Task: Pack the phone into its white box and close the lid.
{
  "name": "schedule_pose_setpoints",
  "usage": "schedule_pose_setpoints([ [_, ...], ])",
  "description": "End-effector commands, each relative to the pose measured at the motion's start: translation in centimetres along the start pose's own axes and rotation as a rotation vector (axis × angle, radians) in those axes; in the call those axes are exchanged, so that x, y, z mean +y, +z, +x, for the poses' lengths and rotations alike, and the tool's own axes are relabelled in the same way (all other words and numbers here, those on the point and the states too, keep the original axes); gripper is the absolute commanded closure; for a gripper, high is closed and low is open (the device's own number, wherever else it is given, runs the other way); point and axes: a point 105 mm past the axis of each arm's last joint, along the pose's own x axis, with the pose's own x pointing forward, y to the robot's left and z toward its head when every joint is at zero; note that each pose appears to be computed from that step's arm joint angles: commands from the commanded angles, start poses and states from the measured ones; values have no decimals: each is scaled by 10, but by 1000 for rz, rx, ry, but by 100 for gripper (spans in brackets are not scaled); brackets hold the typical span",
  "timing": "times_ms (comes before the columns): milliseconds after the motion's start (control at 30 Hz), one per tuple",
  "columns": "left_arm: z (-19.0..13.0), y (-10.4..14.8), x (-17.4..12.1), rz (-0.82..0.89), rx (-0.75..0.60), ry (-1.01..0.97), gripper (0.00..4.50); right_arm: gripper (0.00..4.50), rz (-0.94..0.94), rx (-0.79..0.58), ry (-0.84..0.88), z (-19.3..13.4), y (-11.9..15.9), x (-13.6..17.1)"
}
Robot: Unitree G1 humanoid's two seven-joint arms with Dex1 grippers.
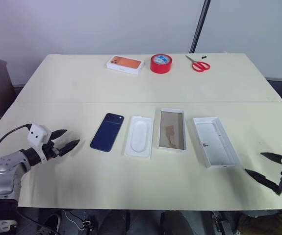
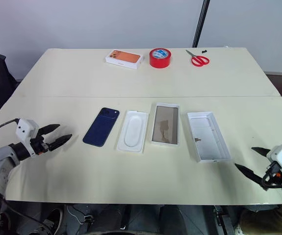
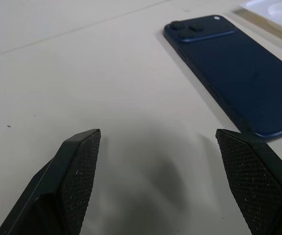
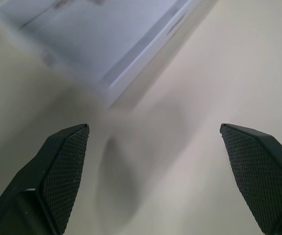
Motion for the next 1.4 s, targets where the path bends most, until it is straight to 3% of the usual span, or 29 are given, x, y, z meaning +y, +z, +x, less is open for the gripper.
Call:
schedule_pose_setpoints([
  [33,-6,17,6,57,-41,16,55,3,-21,-51,9,-2,15,-1],
  [400,-1,13,-2,46,10,-34,55,3,-58,-50,-5,8,20,-9],
  [900,3,24,-21,83,-32,-130,55,3,-105,-70,-11,14,36,-20],
  [1033,13,43,-27,11,-49,-173,55,3,-157,-120,3,20,63,-20],
  [1100,21,46,-33,-19,12,-185,55,3,-194,-148,22,26,79,-17],
  [1300,55,60,-54,-88,68,-213,55,3,-272,-242,120,60,120,11],
  [1400,76,63,-72,-250,95,-256,55,3,-298,-325,168,80,145,28],
])
